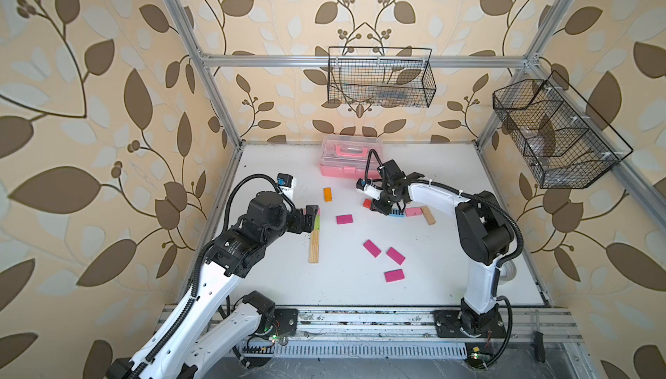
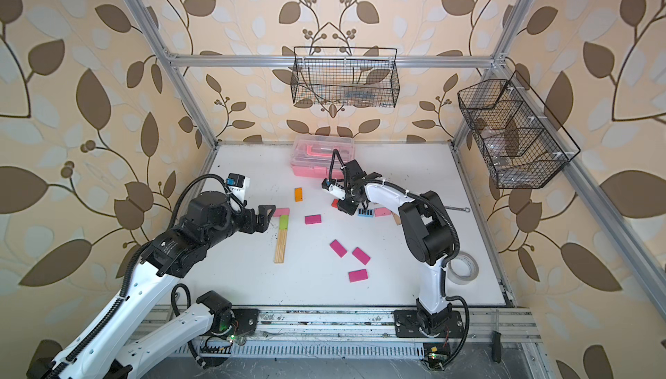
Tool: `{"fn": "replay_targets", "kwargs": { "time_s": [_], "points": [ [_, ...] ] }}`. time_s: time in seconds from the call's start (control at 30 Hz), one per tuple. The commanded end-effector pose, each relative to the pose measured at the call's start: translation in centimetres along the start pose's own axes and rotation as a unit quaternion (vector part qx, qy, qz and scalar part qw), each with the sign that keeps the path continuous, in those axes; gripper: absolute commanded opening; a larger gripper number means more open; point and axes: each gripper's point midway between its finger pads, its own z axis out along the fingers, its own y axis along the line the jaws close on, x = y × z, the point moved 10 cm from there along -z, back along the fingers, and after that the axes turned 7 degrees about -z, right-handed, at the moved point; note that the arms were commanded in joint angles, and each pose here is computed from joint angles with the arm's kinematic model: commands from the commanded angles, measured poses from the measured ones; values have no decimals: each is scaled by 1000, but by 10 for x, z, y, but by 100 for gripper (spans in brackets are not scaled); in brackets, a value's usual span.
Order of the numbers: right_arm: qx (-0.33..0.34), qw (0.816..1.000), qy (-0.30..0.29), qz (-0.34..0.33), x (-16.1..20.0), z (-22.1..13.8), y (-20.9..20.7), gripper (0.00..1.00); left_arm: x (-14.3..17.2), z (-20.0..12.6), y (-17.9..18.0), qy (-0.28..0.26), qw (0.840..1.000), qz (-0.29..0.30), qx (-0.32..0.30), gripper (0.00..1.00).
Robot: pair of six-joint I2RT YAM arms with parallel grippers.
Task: Assemble the number 7 with building blocks
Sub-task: Pick up the building block from the center of the board, then place the building block at the center of the board.
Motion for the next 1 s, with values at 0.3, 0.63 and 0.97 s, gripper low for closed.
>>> {"fn": "replay_targets", "kwargs": {
  "time_s": [0.3,0.63,0.97],
  "points": [
    [-52,975,-28,-214,-17,18,27,21,11,23,-5,41,998,-36,38,99],
    [-82,959,-35,-270,-22,23,25,24,14,33,-5,43,996,-62,36,99],
    [-94,958,-4,-272,-25,34,23,34,13,24,-1,26,998,-52,19,99]
  ]
}}
